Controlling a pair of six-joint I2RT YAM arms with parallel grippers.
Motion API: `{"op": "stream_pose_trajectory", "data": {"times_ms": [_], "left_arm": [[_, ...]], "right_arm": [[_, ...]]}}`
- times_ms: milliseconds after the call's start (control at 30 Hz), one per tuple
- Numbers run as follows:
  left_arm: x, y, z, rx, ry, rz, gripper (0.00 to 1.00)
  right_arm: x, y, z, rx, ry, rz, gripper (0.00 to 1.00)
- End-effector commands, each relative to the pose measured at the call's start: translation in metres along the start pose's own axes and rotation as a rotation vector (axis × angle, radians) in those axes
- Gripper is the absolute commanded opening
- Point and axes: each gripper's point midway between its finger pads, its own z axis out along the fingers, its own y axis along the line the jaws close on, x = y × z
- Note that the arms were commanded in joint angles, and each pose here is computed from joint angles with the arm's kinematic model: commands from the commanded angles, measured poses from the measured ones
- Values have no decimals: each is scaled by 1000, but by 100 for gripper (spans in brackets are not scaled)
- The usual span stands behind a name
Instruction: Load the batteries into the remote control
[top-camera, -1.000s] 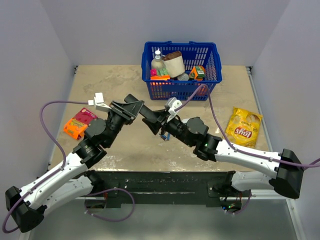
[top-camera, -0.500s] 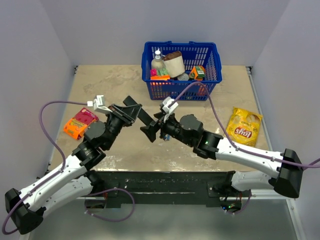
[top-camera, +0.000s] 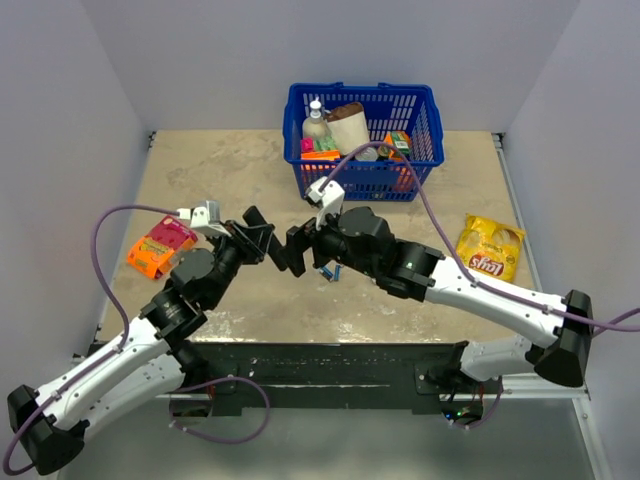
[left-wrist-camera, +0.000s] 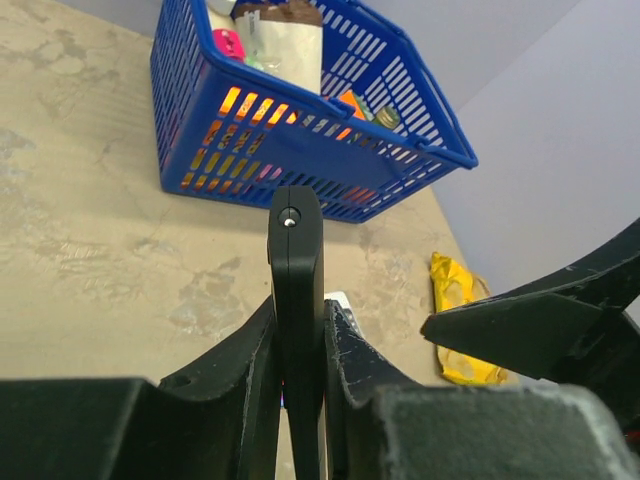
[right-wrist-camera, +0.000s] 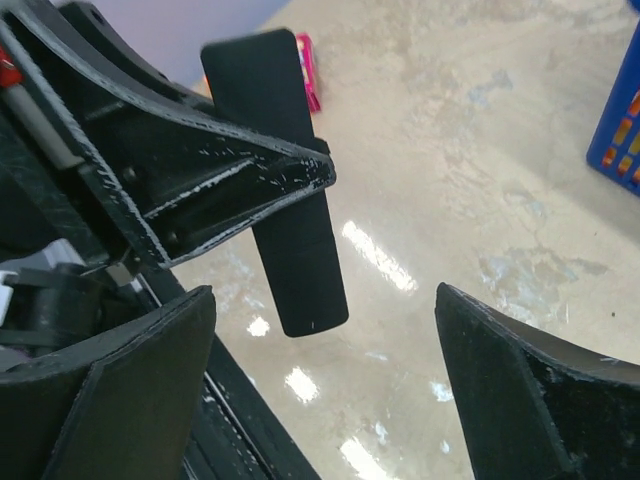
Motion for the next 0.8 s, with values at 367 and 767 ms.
{"op": "stream_pose_trajectory", "data": {"times_ms": [367, 767], "left_arm": [[-26, -9, 4, -43, -38, -16, 0], [-25, -17, 4, -2, -29, -25, 0]], "right_arm": [[16, 24, 41, -93, 114, -31, 86], [8, 20, 45, -129, 108, -12, 74]]}}
